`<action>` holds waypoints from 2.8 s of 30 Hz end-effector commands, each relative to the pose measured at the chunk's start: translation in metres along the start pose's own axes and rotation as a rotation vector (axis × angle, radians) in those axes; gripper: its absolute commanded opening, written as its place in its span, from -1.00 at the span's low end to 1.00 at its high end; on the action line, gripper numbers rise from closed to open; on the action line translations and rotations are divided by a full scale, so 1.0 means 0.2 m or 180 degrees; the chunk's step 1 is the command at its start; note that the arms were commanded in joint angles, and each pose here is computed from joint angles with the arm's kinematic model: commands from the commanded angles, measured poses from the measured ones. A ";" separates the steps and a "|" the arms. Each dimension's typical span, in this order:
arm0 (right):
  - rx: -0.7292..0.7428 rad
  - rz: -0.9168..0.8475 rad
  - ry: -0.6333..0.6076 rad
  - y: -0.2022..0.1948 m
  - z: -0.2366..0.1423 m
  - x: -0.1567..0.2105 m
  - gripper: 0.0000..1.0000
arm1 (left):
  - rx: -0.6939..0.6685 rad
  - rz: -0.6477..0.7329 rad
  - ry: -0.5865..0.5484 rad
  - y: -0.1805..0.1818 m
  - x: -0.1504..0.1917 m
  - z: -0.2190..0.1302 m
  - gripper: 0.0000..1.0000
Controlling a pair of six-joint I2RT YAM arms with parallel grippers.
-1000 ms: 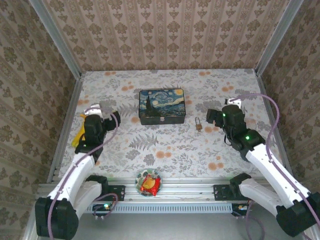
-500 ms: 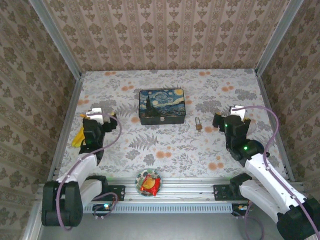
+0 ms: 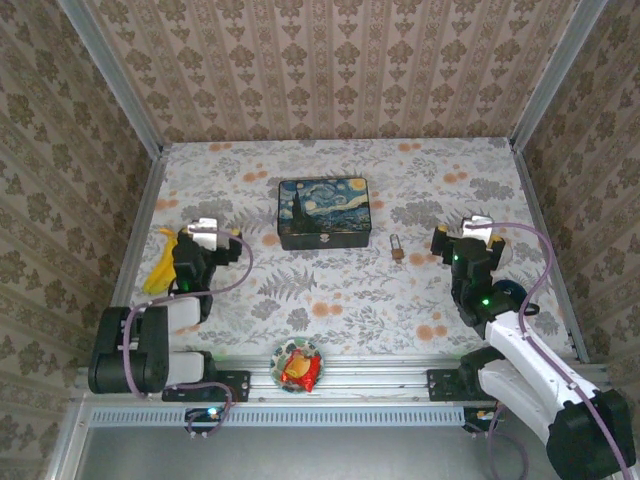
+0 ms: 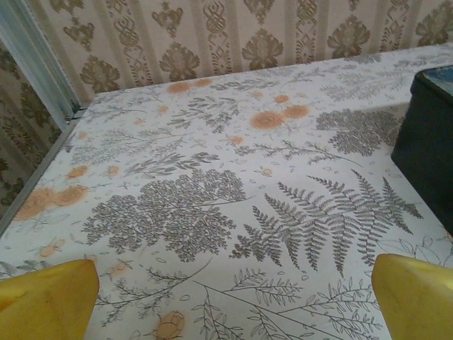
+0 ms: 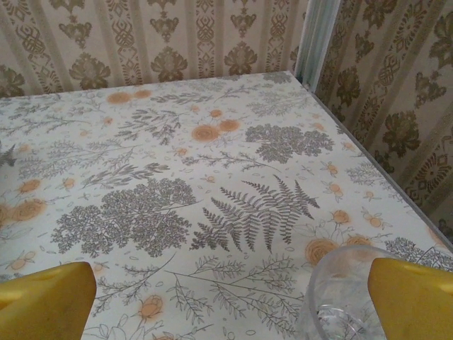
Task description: Unlock the padlock with the key
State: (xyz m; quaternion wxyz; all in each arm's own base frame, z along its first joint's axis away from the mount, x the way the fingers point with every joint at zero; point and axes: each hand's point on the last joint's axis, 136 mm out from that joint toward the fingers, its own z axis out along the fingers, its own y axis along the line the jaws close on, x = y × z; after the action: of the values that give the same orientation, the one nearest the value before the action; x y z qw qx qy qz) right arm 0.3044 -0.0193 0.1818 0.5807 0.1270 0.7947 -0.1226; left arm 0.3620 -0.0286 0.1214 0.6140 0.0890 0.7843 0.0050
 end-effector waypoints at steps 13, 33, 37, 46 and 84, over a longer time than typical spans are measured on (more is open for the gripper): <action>-0.0111 0.0131 -0.0270 -0.02 0.10 0.02 1.00 | -0.0051 -0.0110 0.0242 0.09 0.09 0.20 1.00; -0.0474 0.0107 -0.0251 0.07 0.38 0.15 1.00 | -0.0196 -0.0188 0.0264 0.14 0.09 0.20 1.00; -0.0519 0.0092 -0.0195 0.10 0.42 0.19 1.00 | -0.0181 -0.0184 0.0269 0.13 0.09 0.20 1.00; -0.0629 -0.0020 0.0039 0.17 0.52 0.25 1.00 | -0.0149 -0.0169 0.0271 0.12 0.09 0.21 1.00; -0.1063 -0.0121 0.0177 0.27 0.52 0.27 1.00 | -0.0141 -0.0150 0.0279 0.11 0.09 0.21 1.00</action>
State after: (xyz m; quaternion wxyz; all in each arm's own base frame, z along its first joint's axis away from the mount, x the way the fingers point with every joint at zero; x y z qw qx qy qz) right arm 0.3985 -0.0018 0.1008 0.5757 0.0231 0.8173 0.0061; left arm 0.3983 -0.0076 0.0928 0.5773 0.0592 0.8143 0.0133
